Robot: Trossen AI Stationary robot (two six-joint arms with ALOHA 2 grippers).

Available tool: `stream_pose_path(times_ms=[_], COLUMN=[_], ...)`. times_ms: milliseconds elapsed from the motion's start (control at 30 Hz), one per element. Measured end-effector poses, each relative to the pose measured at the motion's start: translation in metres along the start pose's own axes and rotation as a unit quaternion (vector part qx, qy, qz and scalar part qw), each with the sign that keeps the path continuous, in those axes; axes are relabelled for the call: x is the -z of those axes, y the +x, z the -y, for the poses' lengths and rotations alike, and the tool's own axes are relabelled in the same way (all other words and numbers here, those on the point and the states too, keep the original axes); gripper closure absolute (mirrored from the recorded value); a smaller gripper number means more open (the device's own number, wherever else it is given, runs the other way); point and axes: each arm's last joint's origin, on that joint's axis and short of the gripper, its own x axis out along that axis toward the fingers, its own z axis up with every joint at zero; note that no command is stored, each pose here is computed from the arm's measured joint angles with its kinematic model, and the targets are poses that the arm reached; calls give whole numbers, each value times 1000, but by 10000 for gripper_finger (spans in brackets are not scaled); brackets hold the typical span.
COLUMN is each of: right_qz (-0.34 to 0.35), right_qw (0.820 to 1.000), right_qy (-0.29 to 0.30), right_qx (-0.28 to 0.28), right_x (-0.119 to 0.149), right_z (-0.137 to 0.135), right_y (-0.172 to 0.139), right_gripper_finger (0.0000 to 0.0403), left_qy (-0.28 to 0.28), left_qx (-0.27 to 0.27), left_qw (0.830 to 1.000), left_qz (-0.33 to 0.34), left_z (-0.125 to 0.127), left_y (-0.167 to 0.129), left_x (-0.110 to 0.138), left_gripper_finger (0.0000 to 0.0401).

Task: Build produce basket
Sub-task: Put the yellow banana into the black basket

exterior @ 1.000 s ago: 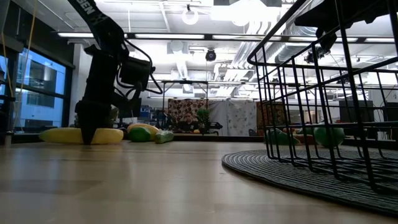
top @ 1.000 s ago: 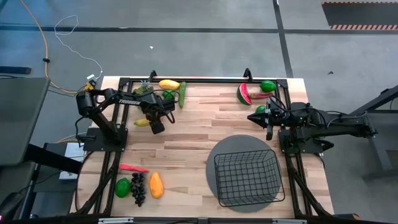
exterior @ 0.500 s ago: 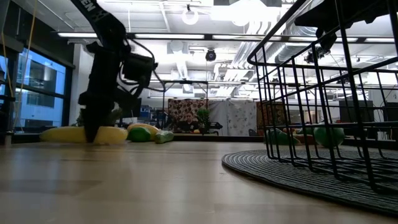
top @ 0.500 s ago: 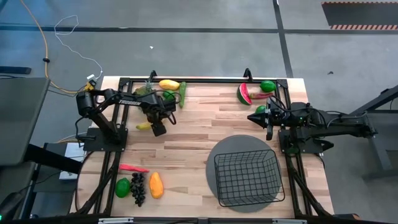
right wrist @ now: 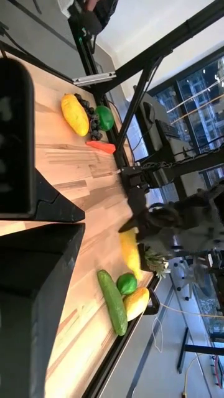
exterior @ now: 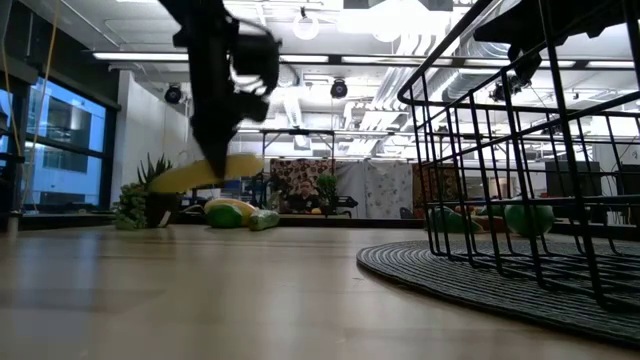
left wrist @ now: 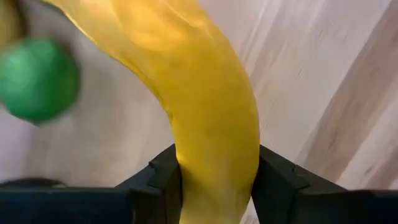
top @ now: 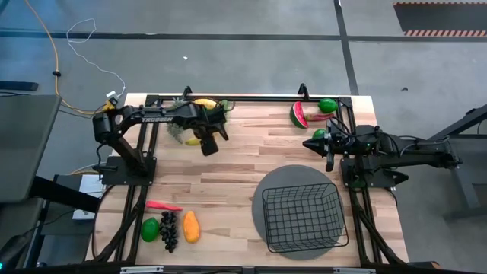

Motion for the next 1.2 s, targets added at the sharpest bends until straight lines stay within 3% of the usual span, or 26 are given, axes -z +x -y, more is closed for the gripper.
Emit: stream_pose_path(times_ms=[133,267,467,600,700,867,967,1100,1200], right_qz=[5,13,18,22,23,23,22,24,26], right_qw=[1000,1000,1000,1000,1000,1000,1000,1000,1000], right_qy=[1,1,2,2,2,2,2,2,2], right_qx=[-2,-4,-5,-6,-7,-7,-7,-7,-8], right_x=[-1,-3,-4,-4,-4,-4,-4,-5,-5], right_z=[0,-1,-1,-1,-1,-1,-1,-1,-1], right_y=[0,0,0,0,0,0,0,0,0], right_gripper_finger=[403,403,403,403,403,403,403,403,403], left_qy=[-28,-60,-41,-17,8,26,6,-28,-35], left_qx=[17,65,118,146,157,155,176,222,240], left_qw=[996,971,901,852,829,823,810,755,736], left_qz=[89,223,416,503,536,545,559,616,632], left_z=[2,9,32,55,73,92,96,96,96], left_y=[-31,-70,-130,-158,-168,-170,-161,-155,-147], left_x=[-10,-13,-11,-8,-5,2,10,27,39], left_gripper_finger=[266,265,265,265,265,265,265,265,265])
